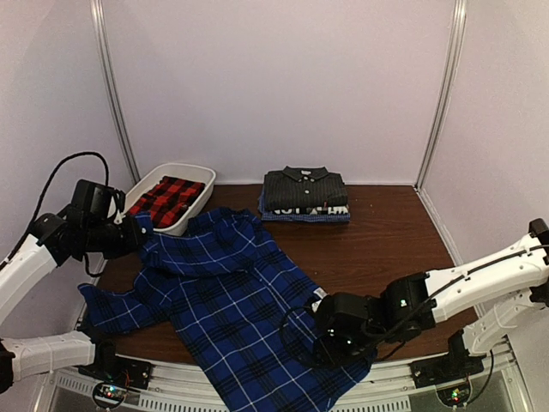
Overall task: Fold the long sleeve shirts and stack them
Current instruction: Fold the flattened shirt at the center of the board, then place the sleeve of the 1/3-folded shirt.
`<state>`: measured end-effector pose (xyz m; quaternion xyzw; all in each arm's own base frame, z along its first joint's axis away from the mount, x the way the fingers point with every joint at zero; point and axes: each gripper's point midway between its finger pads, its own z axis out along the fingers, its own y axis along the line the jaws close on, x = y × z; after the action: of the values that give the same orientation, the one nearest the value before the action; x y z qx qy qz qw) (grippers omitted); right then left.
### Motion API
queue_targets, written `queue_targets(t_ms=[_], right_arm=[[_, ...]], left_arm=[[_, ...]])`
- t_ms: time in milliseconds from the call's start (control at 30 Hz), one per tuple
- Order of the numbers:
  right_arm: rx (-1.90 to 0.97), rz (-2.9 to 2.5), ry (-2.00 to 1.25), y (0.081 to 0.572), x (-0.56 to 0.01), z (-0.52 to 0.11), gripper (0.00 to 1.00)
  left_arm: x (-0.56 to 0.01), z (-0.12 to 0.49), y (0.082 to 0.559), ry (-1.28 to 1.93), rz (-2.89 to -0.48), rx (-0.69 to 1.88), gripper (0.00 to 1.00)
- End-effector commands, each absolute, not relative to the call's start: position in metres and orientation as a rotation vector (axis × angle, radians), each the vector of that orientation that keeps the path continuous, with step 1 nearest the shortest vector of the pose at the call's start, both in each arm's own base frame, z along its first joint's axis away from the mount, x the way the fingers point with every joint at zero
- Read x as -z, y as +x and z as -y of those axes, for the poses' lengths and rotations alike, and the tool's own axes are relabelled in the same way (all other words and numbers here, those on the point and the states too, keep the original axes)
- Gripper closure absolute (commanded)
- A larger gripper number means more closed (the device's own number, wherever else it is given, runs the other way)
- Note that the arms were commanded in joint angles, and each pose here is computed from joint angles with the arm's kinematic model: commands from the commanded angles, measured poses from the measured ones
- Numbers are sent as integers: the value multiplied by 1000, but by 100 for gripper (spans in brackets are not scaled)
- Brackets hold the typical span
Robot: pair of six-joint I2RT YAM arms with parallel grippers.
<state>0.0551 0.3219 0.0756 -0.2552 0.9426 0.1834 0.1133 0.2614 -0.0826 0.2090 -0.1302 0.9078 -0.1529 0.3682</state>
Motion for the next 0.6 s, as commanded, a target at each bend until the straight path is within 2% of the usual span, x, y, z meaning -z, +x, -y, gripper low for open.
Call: queue_targets(t_ms=[0, 100, 233, 567], right_arm=[[-533, -2687, -603, 80, -104, -307, 51], [-490, -2674, -508, 99, -104, -296, 48], [-447, -2672, -434, 118, -98, -288, 52], [-433, -2848, -281, 87, -27, -229, 56]], left_arm=[[-206, 87, 266, -323, -2335, 421, 100], [-206, 86, 267, -322, -2334, 407, 100], [-200, 89, 267, -316, -2356, 423, 100], [-201, 92, 268, -270, -2365, 421, 100]])
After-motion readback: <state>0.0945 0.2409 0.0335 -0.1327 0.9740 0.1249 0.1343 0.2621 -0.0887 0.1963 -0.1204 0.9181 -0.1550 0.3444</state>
